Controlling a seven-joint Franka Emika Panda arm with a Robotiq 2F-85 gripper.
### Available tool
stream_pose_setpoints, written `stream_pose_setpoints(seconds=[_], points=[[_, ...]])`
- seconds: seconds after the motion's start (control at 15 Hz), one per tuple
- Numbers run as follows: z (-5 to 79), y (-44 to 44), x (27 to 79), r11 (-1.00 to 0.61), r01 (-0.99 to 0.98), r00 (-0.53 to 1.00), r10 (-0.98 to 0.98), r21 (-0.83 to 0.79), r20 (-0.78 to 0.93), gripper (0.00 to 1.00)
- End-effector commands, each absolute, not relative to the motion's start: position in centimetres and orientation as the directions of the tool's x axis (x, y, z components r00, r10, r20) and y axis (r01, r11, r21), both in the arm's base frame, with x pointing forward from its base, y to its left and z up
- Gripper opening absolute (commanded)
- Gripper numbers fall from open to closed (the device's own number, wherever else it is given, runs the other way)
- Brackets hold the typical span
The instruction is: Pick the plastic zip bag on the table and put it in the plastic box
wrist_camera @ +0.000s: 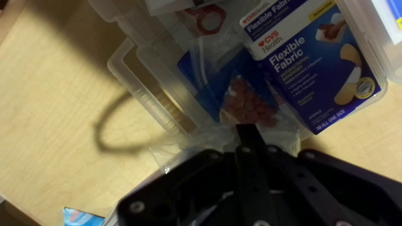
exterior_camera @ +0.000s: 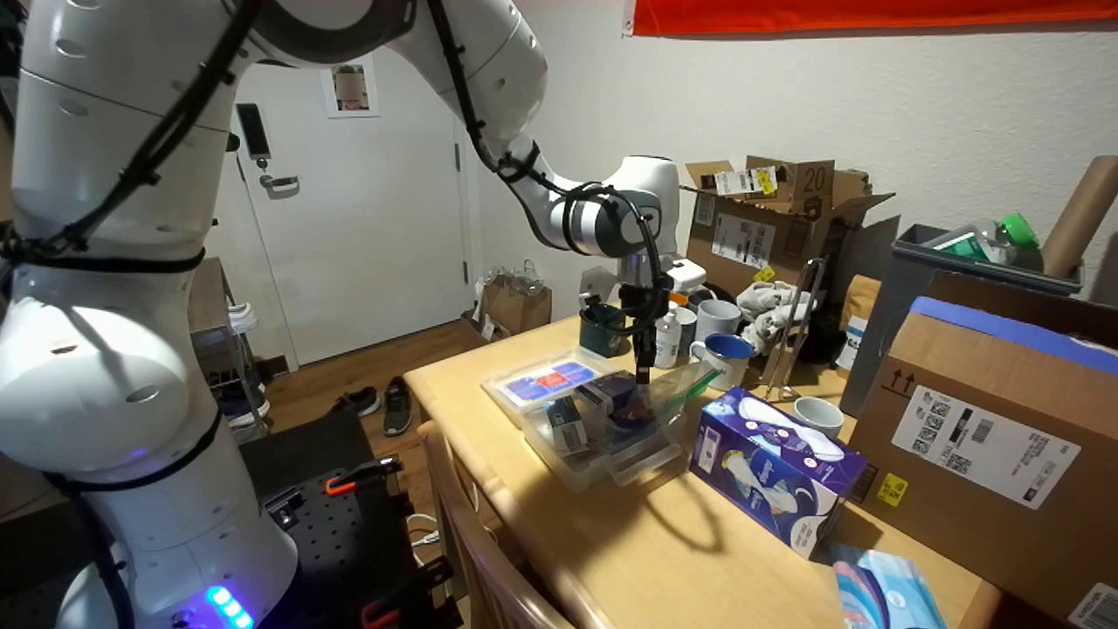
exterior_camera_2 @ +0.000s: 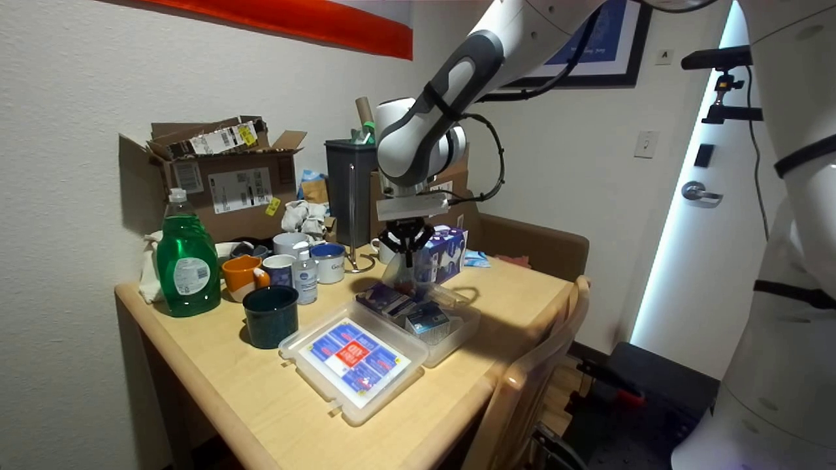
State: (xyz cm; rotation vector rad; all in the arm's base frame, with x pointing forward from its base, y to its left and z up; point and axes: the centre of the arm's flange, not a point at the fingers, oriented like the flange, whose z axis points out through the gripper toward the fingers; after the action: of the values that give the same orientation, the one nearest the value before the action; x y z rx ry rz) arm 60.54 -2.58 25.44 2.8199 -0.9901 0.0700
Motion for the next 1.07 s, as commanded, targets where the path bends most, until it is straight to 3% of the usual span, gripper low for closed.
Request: stream_pose_setpoints(seconds=[0.0, 0.4, 0.47, 0.6, 1.0], points=[[24.3, -1.0, 59.9, -0.752, -0.644, 0.765, -0.636, 0.136, 0.102, 0.0], [23.1, 0.4, 59.6, -0.778, -0.608, 0.793, -0.606, 0.159, 0.063, 0.0], [23.1, 0.3, 59.7, -0.79, -0.591, 0.804, -0.592, 0.165, 0.046, 0.26], [24.1, 0.4, 59.7, -0.806, -0.568, 0.82, -0.572, 0.167, 0.031, 0.32], [31.0, 2.0, 58.6, -0.88, -0.452, 0.891, -0.453, 0.147, 0.029, 0.78]])
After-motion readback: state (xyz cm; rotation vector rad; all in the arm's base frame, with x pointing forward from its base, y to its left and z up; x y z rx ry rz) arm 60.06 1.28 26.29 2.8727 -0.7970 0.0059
